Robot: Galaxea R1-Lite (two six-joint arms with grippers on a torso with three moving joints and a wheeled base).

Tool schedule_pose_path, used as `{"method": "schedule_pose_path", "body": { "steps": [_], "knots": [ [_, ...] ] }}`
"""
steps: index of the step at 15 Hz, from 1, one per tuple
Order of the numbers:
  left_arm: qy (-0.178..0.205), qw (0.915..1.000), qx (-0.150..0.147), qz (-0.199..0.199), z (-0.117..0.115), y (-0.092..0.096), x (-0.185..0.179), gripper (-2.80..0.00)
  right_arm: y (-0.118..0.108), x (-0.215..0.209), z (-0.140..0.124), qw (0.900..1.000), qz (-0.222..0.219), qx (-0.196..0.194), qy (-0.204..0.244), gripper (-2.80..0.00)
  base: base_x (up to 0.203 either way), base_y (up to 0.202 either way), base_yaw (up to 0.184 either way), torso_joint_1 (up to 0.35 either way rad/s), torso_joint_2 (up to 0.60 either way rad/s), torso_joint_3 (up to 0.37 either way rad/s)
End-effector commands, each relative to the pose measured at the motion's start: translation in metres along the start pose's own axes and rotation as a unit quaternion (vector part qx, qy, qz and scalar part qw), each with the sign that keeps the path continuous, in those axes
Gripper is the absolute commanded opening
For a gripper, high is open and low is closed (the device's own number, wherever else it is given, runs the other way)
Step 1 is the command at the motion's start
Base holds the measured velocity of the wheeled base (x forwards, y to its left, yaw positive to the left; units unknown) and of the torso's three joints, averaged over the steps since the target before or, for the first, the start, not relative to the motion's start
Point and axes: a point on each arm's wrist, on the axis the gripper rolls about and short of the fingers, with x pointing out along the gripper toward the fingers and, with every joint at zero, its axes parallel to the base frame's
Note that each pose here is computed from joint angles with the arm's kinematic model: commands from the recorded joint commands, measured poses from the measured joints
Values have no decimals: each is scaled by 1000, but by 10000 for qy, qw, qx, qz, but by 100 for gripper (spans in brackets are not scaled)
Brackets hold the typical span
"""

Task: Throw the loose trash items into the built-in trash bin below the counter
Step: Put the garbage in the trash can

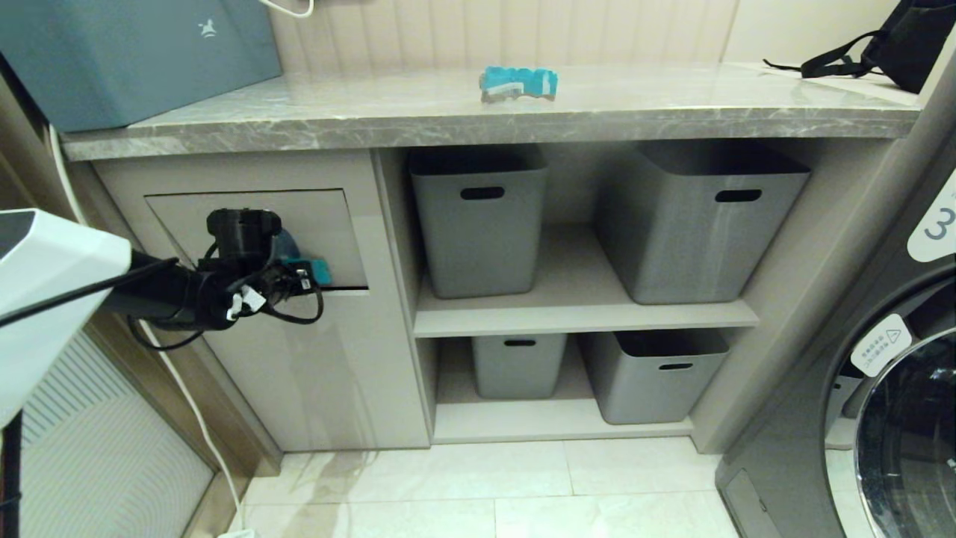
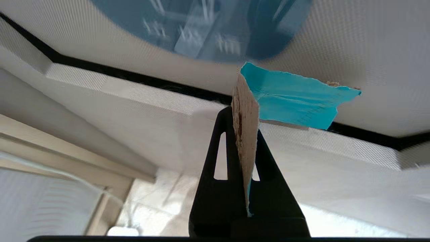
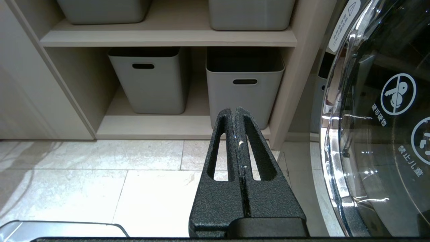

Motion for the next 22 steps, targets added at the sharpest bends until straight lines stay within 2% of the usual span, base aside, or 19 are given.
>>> {"method": "schedule_pose_path", "body": {
  "steps": [1, 4, 6, 7, 8, 10, 11, 16, 19, 22],
  "knots": [
    [-553, 9983, -175, -95, -11, -1, -8, -280, 0, 0, 0, 10000, 8, -4, -6, -280, 0, 0, 0, 0, 0, 0],
    [-1413, 9887, -431, -237, -36, 2, -21, -280, 0, 0, 0, 10000, 12, -5, -7, -280, 0, 0, 0, 0, 0, 0],
    [-1868, 9803, -573, -279, -41, 4, -24, -280, 0, 0, 0, 10000, 5, -3, -2, -280, 0, 0, 0, 0, 0, 0],
    [-2075, 9765, -521, -260, -40, 6, -23, -280, 0, 0, 0, 10000, 9, 0, 0, -280, 0, 0, 0, 0, 0, 0],
    [-2258, 9734, -327, -215, -40, 7, -22, -280, 0, 0, 0, 10000, 5, -5, -4, -280, 0, 0, 0, 0, 0, 0],
    [-2617, 9637, -21, -524, -44, 8, -18, -280, 0, 0, 0, 10000, 5, -2, 0, -280, 0, 0, 0, 0, 0, 0],
    [-2709, 9608, 141, -580, -45, 7, -17, -280, 0, 0, 0, 10000, 5, -5, -3, -280, 0, 0, 0, 0, 0, 0],
    [-2701, 9604, 238, -642, -52, 7, -11, -280, 0, 0, 0, 10000, 5, -5, -8, -280, 0, 0, 0, 0, 0, 0],
    [-2902, 9540, 203, -732, -44, 1, -4, -280, 0, 0, 0, 10000, 5, -1, -3, -280, 0, 0, 0, 0, 0, 0],
    [-2971, 9517, 179, -750, -46, -4, 7, -280, 0, 0, 0, 10000, 5, -5, -7, -280, 0, 0, 0, 0, 0, 0]
  ]
}}
